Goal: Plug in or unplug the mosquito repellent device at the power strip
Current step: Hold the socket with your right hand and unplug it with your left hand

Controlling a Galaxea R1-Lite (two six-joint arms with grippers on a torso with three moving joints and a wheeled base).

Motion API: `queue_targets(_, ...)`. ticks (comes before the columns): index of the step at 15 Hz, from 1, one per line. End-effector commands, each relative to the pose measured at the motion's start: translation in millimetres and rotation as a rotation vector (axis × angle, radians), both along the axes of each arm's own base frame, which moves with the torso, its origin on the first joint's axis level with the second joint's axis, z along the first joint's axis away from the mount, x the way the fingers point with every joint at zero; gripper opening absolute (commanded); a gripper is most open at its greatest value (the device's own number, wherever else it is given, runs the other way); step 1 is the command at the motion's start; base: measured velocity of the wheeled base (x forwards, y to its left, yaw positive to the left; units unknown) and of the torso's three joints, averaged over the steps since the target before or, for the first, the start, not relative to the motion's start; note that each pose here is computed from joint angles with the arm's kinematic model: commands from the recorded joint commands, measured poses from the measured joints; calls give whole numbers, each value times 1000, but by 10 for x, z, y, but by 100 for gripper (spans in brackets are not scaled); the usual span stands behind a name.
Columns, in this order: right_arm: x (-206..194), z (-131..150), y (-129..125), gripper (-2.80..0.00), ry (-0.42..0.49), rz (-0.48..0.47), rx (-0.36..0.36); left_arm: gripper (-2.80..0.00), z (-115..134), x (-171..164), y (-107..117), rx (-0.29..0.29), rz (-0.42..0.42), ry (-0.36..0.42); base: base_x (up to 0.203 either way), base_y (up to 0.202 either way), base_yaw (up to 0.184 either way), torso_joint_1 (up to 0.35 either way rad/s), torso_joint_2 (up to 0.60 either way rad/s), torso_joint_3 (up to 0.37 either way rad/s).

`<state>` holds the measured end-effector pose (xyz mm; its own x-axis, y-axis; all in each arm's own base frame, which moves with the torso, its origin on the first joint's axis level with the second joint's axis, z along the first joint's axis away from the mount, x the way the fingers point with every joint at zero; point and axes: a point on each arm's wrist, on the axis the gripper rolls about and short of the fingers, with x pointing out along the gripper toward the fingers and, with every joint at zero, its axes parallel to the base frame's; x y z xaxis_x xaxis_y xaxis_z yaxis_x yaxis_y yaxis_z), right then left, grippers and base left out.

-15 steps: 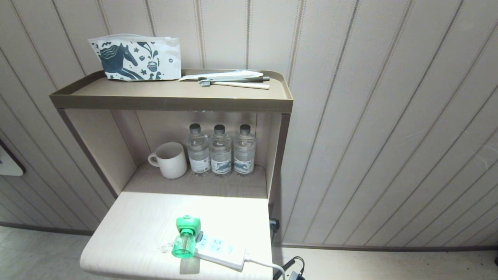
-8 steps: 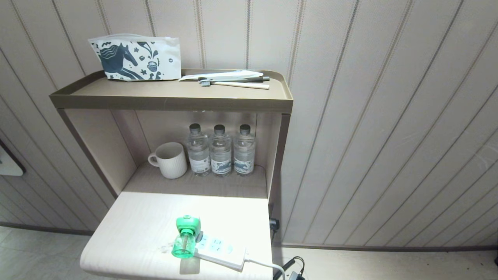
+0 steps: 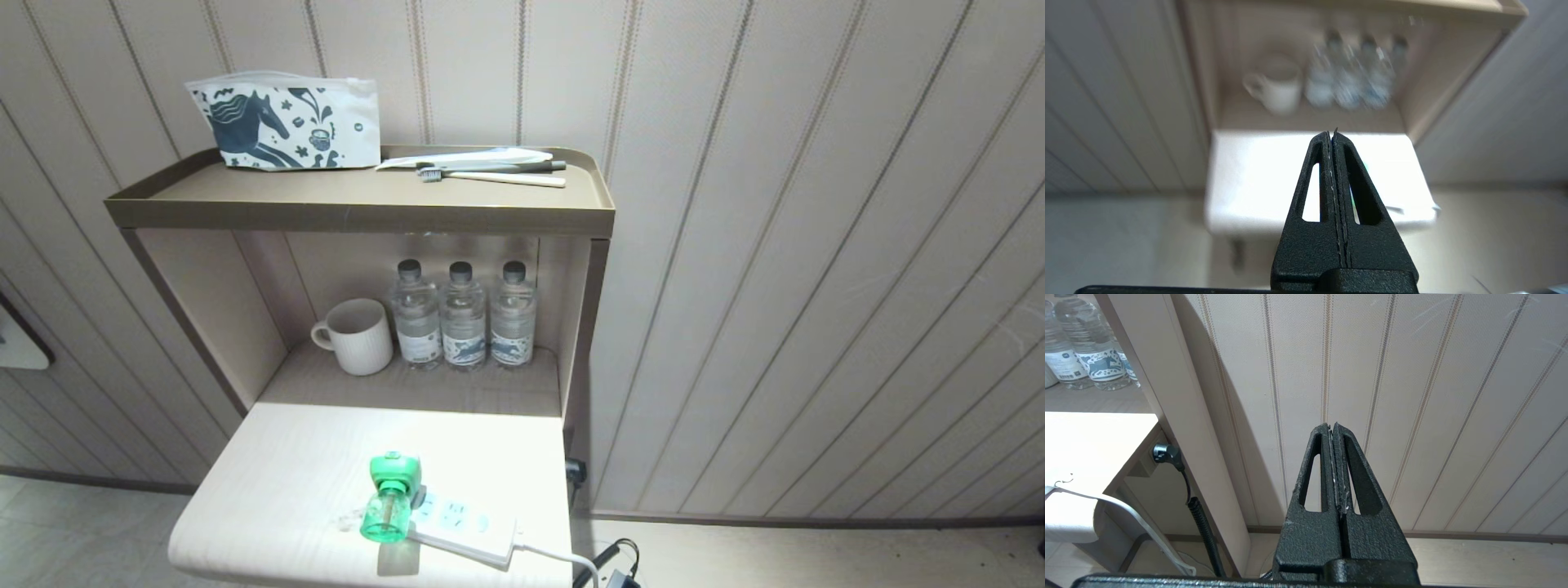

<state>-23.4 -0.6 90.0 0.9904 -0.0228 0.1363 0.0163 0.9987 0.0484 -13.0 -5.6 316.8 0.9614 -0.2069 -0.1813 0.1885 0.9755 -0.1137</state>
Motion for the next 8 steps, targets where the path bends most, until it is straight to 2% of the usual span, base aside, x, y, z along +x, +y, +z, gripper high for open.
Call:
queue_targets(1,0,1,0,-280,-1,0,1,-280,90,661,1,-54,-57,326,0,0,0,0,0,0)
queue_targets(3,0,1,0,-280,-1,0,1,-280,83,1021,-57,-126,-159,600,0,0,0,0,0,0)
queue_targets(4,0,1,-1,-280,-1,-2,1,-280,31,1193,-131,-140,-216,723,0,0,0,0,0,0)
queue_targets(6,0,1,0,-280,-1,0,1,-280,-110,1496,-346,-134,-307,928,0,0,0,0,0,0)
queue_targets(8,0,1,0,-280,-1,-1,1,-280,-291,1787,-586,-112,-325,1081,0,0,0,0,0,0)
